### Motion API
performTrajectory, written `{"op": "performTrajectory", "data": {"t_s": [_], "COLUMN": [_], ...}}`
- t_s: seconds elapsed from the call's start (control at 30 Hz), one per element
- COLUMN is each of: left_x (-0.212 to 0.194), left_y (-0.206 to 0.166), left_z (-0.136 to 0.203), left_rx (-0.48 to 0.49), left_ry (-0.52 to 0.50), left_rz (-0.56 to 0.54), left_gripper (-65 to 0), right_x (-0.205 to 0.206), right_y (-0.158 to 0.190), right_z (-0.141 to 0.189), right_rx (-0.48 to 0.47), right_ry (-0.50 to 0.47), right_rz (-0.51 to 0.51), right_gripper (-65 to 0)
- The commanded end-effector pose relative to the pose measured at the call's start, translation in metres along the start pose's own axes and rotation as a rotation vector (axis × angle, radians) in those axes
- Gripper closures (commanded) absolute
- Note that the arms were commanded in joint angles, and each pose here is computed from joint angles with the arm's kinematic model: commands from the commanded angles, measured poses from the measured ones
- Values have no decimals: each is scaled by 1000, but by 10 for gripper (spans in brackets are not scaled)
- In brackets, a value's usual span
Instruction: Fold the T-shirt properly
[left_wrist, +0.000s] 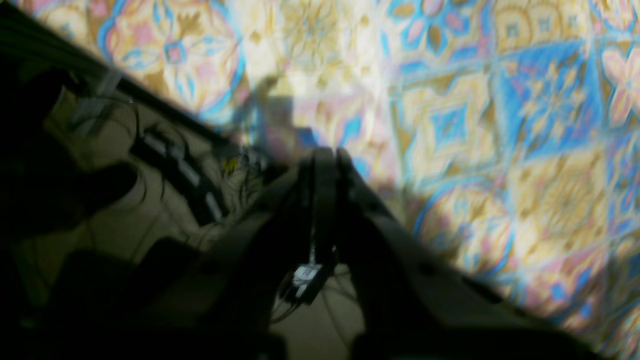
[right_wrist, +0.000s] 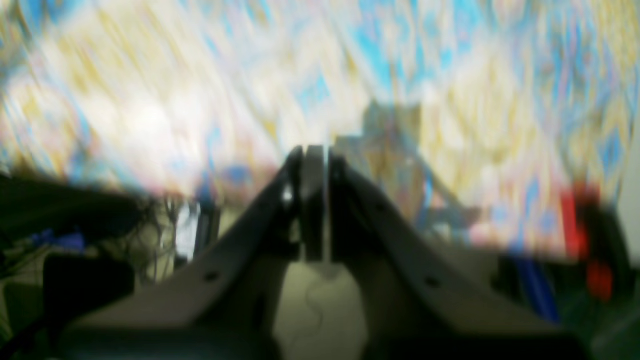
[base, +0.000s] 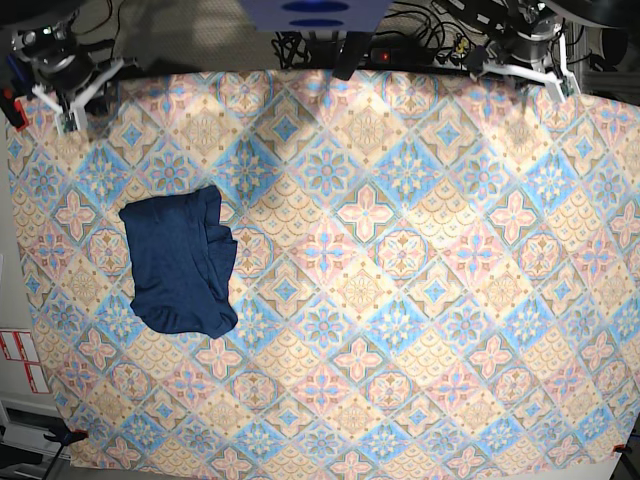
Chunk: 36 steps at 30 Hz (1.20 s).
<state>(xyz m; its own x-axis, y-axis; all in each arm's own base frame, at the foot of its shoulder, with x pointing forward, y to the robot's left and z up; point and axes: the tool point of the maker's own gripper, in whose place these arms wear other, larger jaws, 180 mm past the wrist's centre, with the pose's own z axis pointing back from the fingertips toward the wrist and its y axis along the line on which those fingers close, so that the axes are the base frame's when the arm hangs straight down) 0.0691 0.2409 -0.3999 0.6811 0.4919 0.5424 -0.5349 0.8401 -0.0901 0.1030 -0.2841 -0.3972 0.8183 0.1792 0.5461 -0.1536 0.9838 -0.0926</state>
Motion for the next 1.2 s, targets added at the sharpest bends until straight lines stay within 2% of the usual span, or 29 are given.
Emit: {"op": "performTrajectory", "data": {"t_s": [0.0, 0.13, 0.3, 0.47, 0.57, 0.67, 0.83, 0.97, 1.17], "left_x": [-8, -39, -90, -133, -154, -174, -204, -220, -230], "left_y": [0, -4, -20, 8, 28, 33, 34, 39, 41], "left_z": [7, 15, 25, 3, -21, -42, -77, -99, -125], "left_rx": [-4, -43, -135, -63, -2, 14, 5, 13, 5], "left_ry": [20, 119, 277, 395, 449, 459, 443, 438, 411], "left_rz": [-14, -90, -205, -209, -198, -223, -408, -489, -628], "left_gripper": [0, 0, 0, 0, 0, 0, 0, 0, 0], "right_x": [-2, -39, -98, -184, -202, -224, -240, -241, -234], "right_y": [-2, 8, 30, 57, 76, 97, 130, 153, 174], "right_z": [9, 23, 28, 25, -5, -22, -57, -78, -100], "right_rx": [4, 22, 68, 136, 178, 215, 268, 287, 307], "right_ry": [-11, 81, 212, 407, 413, 465, 470, 426, 384], "right_rz": [0, -27, -128, -302, -406, -447, -487, -595, -698], "right_gripper": [-14, -14, -14, -14, -14, -14, -14, -14, -14]}}
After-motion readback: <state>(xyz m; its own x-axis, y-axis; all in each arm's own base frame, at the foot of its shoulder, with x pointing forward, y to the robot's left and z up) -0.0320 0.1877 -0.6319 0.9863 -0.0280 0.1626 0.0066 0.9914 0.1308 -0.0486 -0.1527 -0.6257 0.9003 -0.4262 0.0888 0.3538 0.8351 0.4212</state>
